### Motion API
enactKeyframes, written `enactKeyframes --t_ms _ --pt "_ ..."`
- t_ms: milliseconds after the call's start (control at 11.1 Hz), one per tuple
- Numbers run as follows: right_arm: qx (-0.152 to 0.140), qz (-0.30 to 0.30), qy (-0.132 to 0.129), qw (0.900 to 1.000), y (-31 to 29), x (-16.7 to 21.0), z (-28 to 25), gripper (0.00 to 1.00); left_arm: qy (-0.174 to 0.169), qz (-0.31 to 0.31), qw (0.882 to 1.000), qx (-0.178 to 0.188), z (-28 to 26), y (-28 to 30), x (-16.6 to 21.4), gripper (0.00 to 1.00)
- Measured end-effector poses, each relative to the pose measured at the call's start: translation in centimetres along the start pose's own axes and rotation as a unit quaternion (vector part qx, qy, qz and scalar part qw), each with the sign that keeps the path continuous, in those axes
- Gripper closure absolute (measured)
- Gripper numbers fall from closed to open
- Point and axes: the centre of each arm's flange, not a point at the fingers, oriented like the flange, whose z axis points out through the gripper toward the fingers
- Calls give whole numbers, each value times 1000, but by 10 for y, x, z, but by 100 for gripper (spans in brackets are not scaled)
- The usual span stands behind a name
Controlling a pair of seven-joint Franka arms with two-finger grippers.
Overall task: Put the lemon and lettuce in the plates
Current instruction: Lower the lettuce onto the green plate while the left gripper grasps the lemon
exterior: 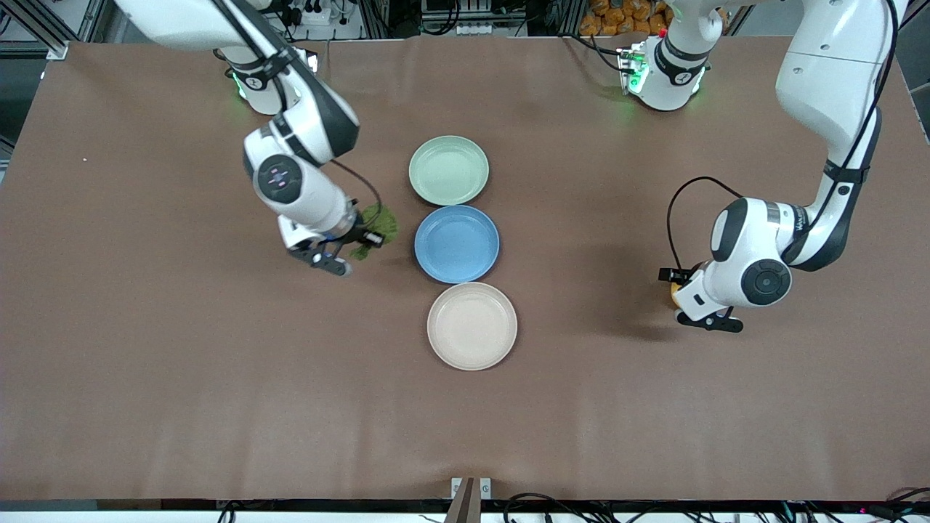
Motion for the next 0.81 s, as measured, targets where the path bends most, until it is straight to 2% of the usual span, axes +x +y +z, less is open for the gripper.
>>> enactKeyframes --t_ms 270,360,541,811 --pt "-9 9 -8 1000 -44 -76 14 98 1 2 1000 -2 6 2 8 0" --pt "-13 6 -11 1000 -55 -105 22 98 0 5 1000 -1 9 1 10 5" --pt "-13 -6 -15 1000 -63 -161 51 98 -1 9 1000 -1 10 0 11 30" --pt "-40 -16 -13 999 -55 -217 97 98 8 9 1000 -1 4 -1 14 30"
